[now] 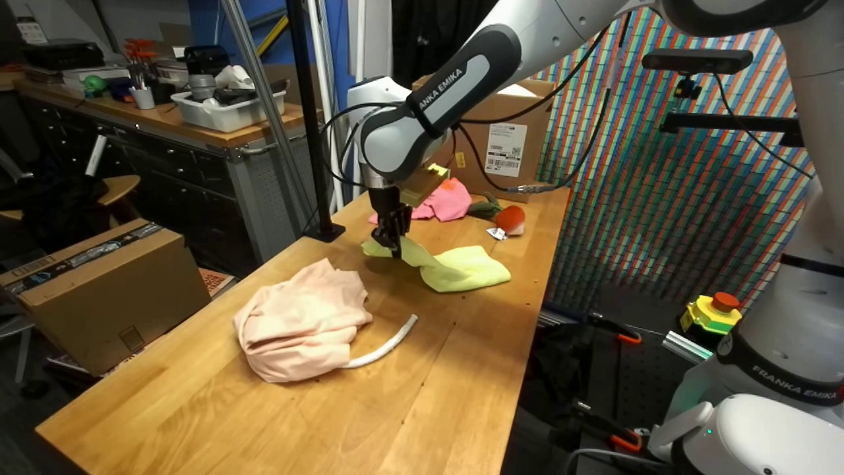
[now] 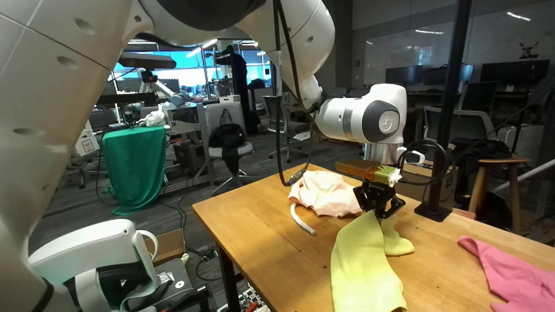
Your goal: Separate the objects on the table.
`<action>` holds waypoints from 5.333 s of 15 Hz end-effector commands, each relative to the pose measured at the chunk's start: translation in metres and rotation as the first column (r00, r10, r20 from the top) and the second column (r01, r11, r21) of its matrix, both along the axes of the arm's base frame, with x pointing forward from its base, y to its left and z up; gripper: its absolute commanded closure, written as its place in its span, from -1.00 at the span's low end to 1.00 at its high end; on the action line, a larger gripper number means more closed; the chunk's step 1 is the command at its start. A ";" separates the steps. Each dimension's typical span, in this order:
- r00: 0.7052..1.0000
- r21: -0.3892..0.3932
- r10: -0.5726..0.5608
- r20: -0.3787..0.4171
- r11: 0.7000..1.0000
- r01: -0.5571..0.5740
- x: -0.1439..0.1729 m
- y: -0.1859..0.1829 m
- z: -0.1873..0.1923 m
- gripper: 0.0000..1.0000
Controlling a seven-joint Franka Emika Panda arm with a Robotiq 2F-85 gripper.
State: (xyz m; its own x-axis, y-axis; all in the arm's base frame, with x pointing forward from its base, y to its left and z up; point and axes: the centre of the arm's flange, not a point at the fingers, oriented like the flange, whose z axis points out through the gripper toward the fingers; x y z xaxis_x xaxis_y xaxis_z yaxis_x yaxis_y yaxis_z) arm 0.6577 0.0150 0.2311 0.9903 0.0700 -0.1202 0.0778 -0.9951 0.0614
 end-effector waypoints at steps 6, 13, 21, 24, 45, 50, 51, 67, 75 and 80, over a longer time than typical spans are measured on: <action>0.993 -0.012 -0.098 0.060 0.995 0.099 -0.050 0.005 0.037 0.74; 0.978 -0.020 -0.184 0.095 0.982 0.187 -0.079 0.005 0.054 0.70; 0.943 -0.034 -0.316 0.101 0.947 0.320 -0.118 -0.003 0.056 0.71; 0.923 -0.028 -0.368 0.111 0.927 0.373 -0.131 -0.010 0.056 0.73; 0.668 -0.044 -0.740 0.081 0.667 0.744 -0.189 -0.040 0.032 0.72; 0.577 -0.060 -0.817 0.022 0.575 0.816 -0.194 -0.056 0.016 0.72; 0.567 -0.062 -0.824 0.008 0.566 0.822 -0.195 -0.058 0.015 0.73; 0.560 -0.115 -0.824 0.092 0.550 0.827 -0.192 -0.028 0.063 -1.00; 0.791 -0.117 -0.547 0.275 0.797 0.592 -0.154 0.049 0.102 -1.00; 0.869 -0.004 -0.369 0.331 0.920 0.392 -0.125 0.084 0.109 -1.00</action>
State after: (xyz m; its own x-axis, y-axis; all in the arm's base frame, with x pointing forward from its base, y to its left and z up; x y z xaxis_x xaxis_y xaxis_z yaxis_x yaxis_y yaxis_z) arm 0.5091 0.0856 0.3393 0.8815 -0.4345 0.1847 -0.4605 -0.8775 0.1339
